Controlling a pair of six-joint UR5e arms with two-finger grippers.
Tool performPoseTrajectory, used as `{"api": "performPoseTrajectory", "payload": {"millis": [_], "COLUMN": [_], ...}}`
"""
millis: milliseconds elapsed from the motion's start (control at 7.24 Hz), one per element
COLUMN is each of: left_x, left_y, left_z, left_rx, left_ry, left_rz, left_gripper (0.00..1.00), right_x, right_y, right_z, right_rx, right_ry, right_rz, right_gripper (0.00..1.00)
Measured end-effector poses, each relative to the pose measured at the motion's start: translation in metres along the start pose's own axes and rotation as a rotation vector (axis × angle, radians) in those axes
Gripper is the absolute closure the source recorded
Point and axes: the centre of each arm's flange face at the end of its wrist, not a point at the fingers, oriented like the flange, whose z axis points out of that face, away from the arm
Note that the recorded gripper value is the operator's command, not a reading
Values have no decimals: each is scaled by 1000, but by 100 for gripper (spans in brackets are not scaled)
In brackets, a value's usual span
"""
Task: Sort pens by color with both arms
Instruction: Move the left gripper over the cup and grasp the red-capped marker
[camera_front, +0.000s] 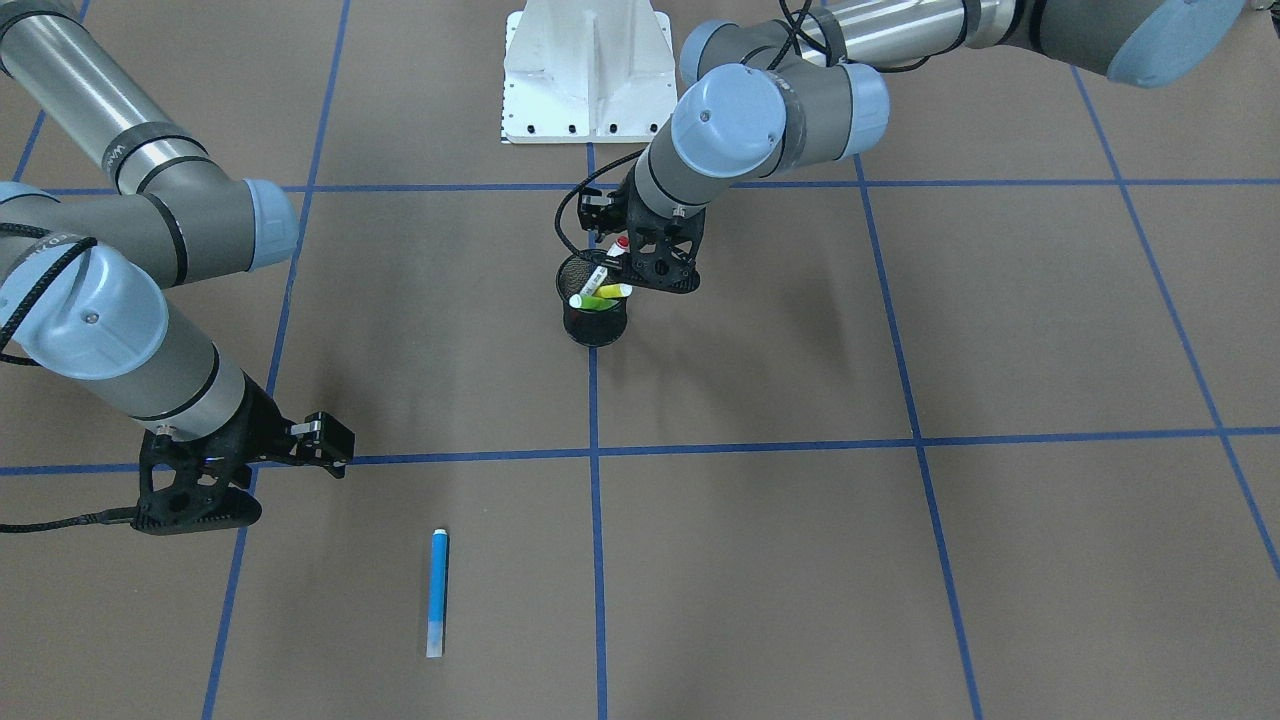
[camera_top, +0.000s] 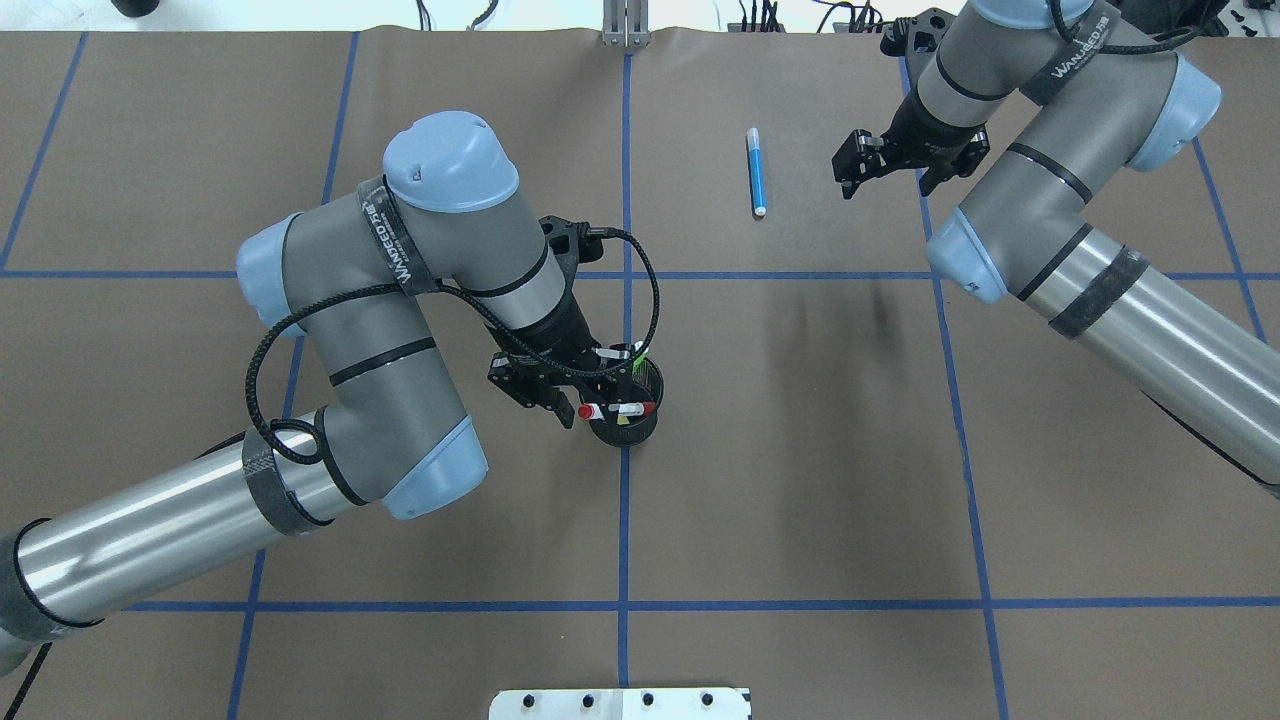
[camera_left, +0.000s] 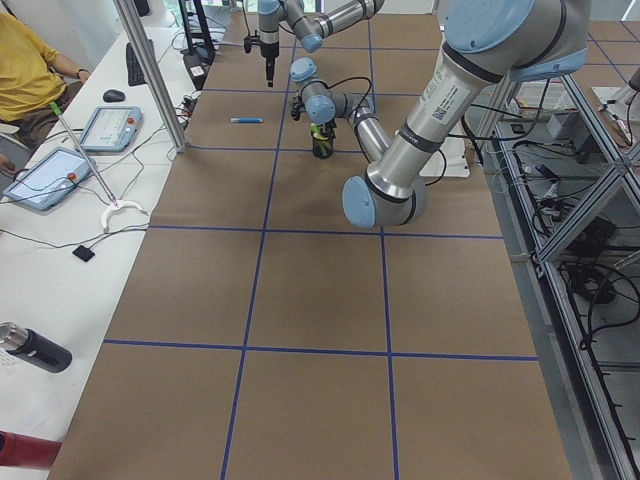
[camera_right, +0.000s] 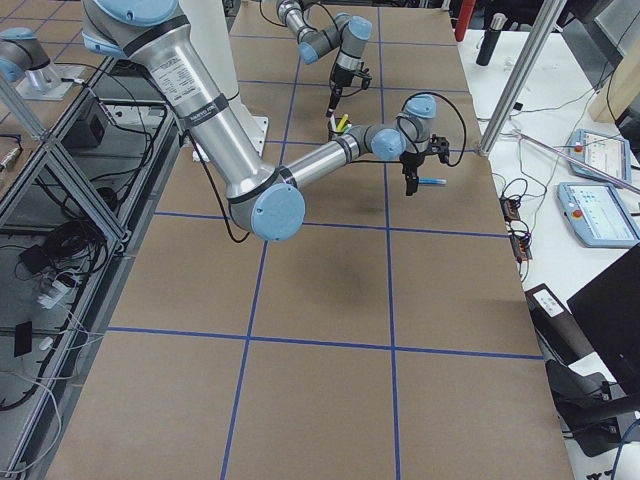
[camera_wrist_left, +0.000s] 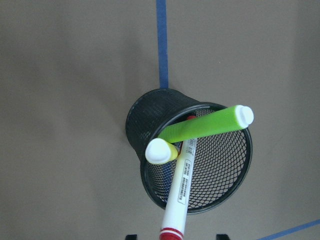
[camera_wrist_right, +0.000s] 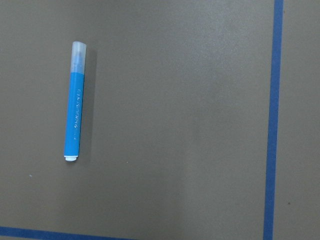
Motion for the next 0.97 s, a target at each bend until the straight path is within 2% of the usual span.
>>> {"api": "performPoseTrajectory", "payload": {"millis": [276, 552, 690, 966], "left_x": [3, 3, 3, 6], "left_y": [-2, -3, -3, -1], "left_z": [5, 6, 6, 3], "left_rx": [-6, -8, -8, -6], "left_ry": [-3, -4, -4, 2], "left_rz": [-1, -2, -1, 5], "left_gripper": [65, 79, 83, 87], "right_x": [0, 0, -1, -1], "right_y": [0, 0, 0, 0], "right_z": [2, 2, 2, 2], "right_rx": [-2, -2, -2, -2], "right_ry": [1, 1, 1, 0], "right_rz": [0, -1, -1, -1], "right_gripper": [1, 1, 1, 1]}}
